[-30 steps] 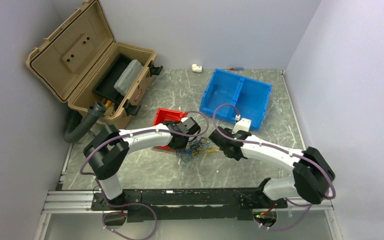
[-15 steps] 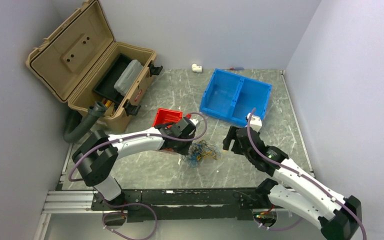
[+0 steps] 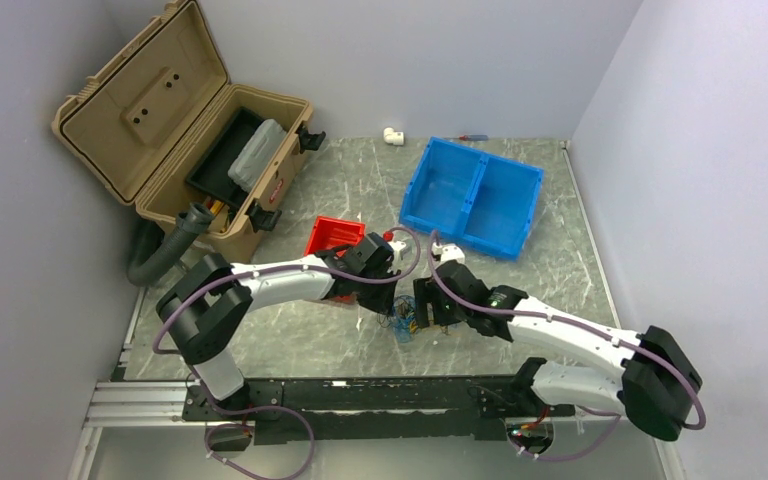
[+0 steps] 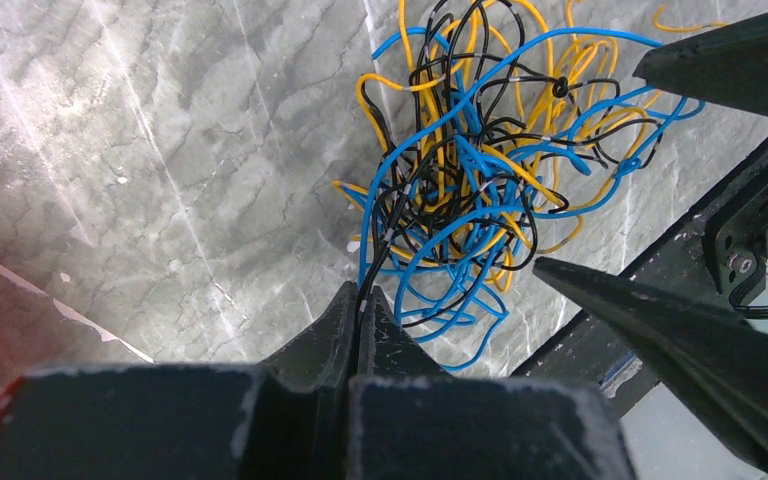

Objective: Untangle the cables
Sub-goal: Untie the cable.

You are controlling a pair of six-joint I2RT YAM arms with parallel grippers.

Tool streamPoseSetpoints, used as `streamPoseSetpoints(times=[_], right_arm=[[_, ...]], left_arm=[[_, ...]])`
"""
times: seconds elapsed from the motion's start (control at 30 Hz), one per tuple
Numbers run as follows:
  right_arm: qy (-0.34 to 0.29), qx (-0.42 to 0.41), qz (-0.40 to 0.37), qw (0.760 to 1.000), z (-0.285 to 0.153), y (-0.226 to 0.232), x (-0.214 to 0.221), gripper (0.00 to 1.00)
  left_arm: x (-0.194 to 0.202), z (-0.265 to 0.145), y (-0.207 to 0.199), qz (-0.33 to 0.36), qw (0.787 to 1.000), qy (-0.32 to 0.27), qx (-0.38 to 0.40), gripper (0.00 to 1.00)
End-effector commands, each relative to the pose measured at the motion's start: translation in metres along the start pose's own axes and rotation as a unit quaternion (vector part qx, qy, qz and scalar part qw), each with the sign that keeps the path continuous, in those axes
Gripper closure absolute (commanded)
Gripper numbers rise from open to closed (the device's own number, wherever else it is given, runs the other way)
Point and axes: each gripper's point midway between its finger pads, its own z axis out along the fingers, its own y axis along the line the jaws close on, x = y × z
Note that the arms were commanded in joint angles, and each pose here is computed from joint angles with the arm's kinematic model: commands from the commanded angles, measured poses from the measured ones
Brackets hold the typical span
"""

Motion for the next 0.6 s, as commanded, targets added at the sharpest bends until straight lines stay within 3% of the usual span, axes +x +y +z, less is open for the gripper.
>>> streamPoseSetpoints(times=[0.0,0.33,0.57], right_arm=[[-0.028,-0.015,-0.019,0.999,0.005,0.017,-0.022,0.22],[0.006,0.126,-0.042,0.991,0.033,-0.008,0.001,0.20],[0.009,0.291,-0.010,0.957,0.033,-0.053,0.007,0.16]], left_arm=[[-0.014,-0.002,-0.008,0.005,1.000,-0.018,0.013,1.00],[-0.016,0.002,-0.003,-0.007,1.000,-0.018,0.000,1.00],[-0.020,-0.001,-0.010,-0.027,0.999,-0.027,0.031,1.00]])
